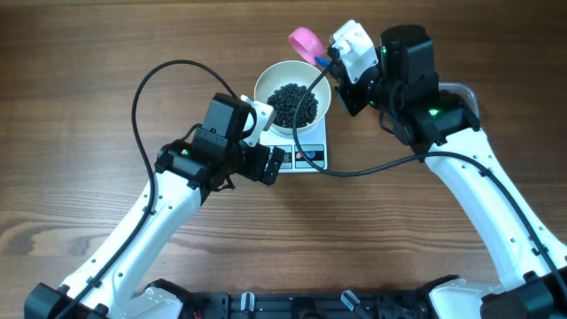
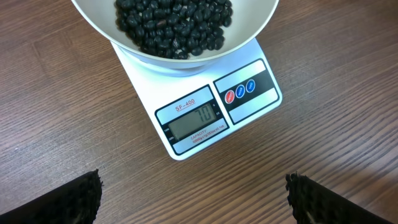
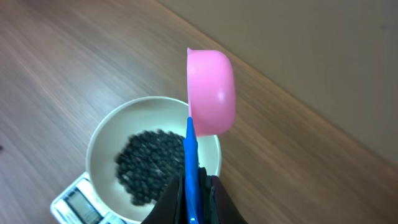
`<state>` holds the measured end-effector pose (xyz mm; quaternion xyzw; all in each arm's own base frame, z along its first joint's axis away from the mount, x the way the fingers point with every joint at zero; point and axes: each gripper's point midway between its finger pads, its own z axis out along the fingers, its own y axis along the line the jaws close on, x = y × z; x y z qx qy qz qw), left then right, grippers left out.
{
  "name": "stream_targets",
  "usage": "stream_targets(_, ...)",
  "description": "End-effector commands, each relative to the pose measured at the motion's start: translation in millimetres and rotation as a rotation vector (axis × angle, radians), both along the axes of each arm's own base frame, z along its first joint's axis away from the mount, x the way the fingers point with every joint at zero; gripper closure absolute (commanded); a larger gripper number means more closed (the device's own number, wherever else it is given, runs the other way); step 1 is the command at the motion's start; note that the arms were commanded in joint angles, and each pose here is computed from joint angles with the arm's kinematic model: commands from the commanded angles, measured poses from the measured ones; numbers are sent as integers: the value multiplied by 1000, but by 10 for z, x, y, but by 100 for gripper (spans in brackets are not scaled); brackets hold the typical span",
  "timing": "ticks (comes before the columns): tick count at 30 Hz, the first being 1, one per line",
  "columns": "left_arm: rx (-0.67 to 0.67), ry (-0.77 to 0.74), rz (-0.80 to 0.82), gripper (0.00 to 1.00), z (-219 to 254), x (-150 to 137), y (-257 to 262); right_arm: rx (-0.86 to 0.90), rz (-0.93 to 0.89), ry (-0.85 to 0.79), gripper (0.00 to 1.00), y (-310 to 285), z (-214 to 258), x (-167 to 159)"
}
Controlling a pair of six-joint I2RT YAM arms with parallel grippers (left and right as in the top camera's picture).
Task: Scoop item into bowl and weigh 150g on scale
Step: 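Move the scoop over the bowl and tip beans in with the right gripper, then return the empty scoop with the right gripper to the bean tub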
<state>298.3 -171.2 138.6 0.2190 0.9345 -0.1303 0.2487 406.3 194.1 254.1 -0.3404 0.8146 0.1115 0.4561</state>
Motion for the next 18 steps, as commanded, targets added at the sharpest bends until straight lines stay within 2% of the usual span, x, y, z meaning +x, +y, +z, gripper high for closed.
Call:
stream_targets(1, -15, -22, -11, 0, 92, 27, -19, 222, -66, 82, 96, 125, 177, -23)
stream_targets(6, -15, -22, -11, 0, 92, 27, -19, 413, -221, 118, 96, -12, 386, 117)
stream_targets(11, -15, -22, -11, 0, 92, 27, -19, 419, -340, 34, 96, -543, 615, 201)
stream_targets(18, -16, -22, -11, 0, 92, 27, -19, 417, -629, -130, 96, -1701, 980, 246)
